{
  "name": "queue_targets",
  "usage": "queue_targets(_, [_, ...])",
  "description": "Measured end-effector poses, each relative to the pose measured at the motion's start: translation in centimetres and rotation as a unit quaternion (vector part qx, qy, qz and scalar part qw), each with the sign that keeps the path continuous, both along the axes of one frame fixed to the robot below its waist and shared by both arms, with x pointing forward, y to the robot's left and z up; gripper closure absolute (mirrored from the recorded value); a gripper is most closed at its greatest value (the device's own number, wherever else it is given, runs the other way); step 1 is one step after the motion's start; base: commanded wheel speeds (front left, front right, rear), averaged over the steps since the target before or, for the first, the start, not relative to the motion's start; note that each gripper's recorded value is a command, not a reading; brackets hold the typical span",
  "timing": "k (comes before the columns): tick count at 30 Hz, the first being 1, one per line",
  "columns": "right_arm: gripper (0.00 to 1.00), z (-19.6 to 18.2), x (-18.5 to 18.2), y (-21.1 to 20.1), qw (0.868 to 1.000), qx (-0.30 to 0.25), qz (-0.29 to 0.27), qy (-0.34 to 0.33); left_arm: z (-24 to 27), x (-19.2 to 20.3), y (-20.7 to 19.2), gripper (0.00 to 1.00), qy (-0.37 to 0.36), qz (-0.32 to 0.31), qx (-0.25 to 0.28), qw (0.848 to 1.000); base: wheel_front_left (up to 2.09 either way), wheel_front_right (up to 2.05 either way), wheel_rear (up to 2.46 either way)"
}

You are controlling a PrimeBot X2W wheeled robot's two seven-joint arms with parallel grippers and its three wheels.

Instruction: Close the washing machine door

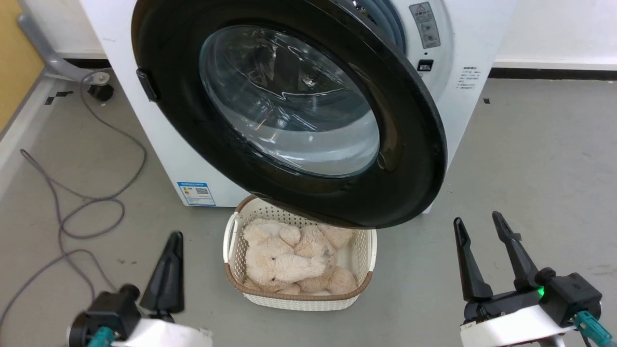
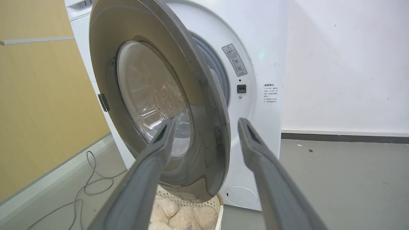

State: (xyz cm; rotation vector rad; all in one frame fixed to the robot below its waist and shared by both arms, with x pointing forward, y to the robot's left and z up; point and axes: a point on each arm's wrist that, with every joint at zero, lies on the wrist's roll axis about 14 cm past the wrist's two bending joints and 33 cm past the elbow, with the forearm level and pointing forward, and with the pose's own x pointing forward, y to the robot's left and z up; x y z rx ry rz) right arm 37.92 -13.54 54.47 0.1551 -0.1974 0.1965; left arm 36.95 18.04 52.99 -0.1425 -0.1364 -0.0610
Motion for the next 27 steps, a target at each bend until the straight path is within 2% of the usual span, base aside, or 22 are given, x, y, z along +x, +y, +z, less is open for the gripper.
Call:
queue_targets(15, [0.0,-2.9,0.5,1.0,0.999,-0.012,0.016,0.043,-1.8,-0.5,-0.2,0.0,0.02,-0.001,-0.003,1.0,0.0,0.0,0.0])
queue_targets(17, [1.0,-3.1,0.6,1.2,0.999,-0.014,0.019,0.046,-1.8,-0.4,-0.1,0.0,0.02,0.002,-0.003,1.0,0.0,0.0,0.0])
queue_targets(27, [1.0,-3.8,2.5,4.2,0.992,-0.062,0.099,0.042,-2.5,0.1,0.5,0.0,0.028,0.013,0.0,1.0,0.0,0.0,0.0])
